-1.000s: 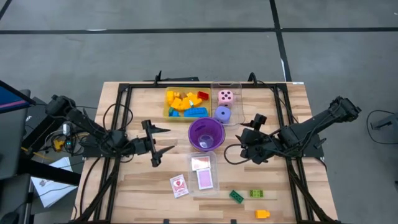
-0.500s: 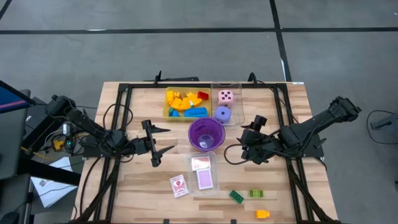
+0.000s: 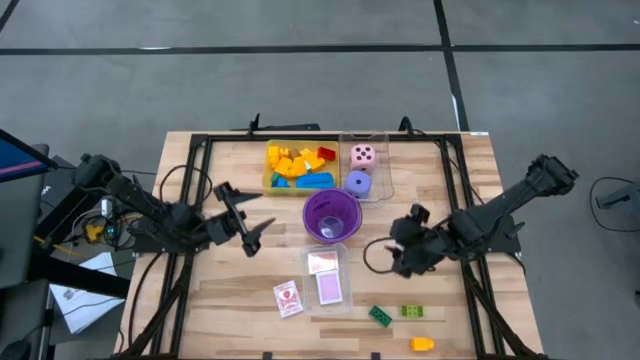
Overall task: Pick & Place Toys
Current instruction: Put the yellow game piece into the yellow bin
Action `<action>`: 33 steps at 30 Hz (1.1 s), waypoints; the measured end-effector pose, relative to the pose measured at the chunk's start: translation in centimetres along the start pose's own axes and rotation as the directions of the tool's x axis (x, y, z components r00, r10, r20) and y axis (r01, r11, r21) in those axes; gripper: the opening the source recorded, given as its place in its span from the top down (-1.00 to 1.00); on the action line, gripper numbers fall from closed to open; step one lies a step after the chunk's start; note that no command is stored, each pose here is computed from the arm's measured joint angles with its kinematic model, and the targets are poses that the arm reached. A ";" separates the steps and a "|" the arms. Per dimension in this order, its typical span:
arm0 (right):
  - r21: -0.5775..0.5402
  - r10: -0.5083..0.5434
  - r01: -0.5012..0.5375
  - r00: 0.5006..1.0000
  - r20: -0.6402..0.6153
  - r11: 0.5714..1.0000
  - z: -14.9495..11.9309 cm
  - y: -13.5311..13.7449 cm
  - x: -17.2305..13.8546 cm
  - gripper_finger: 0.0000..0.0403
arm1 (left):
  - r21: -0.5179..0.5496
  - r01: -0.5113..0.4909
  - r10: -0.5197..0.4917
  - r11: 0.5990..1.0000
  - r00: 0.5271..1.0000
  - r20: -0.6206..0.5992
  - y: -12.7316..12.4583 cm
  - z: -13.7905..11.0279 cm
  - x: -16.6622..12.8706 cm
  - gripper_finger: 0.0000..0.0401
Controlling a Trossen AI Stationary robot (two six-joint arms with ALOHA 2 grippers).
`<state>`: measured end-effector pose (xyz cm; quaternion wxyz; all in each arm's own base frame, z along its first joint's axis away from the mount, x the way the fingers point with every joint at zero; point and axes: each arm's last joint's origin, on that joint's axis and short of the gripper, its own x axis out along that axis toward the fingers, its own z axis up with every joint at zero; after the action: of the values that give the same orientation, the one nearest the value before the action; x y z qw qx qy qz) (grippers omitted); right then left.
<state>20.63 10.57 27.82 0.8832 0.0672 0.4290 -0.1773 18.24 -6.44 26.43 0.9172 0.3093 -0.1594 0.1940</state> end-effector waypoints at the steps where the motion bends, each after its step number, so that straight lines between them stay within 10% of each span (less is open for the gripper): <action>1: 0.025 0.038 -0.037 0.999 -0.022 0.999 -0.2 0.4 -0.1 -0.19 | 0.004 -0.024 0.024 1.000 1.000 0.009 0.3 0.0 0.1 -0.48; 17: 0.275 0.511 -0.437 0.795 -0.328 0.856 -6.5 10.3 -0.9 -0.19 | -0.052 -0.014 0.032 0.999 0.928 0.370 3.8 -1.0 1.9 -0.48; 33: 0.379 0.565 -0.430 0.721 -0.402 0.819 -12.1 16.4 2.4 -0.19 | -0.092 0.002 0.035 0.996 0.914 0.404 4.2 -0.5 3.6 -0.48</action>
<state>19.21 28.47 17.83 0.7399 0.3390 0.5799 0.0376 19.54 -2.17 29.66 0.8756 0.2998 -0.3570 0.1262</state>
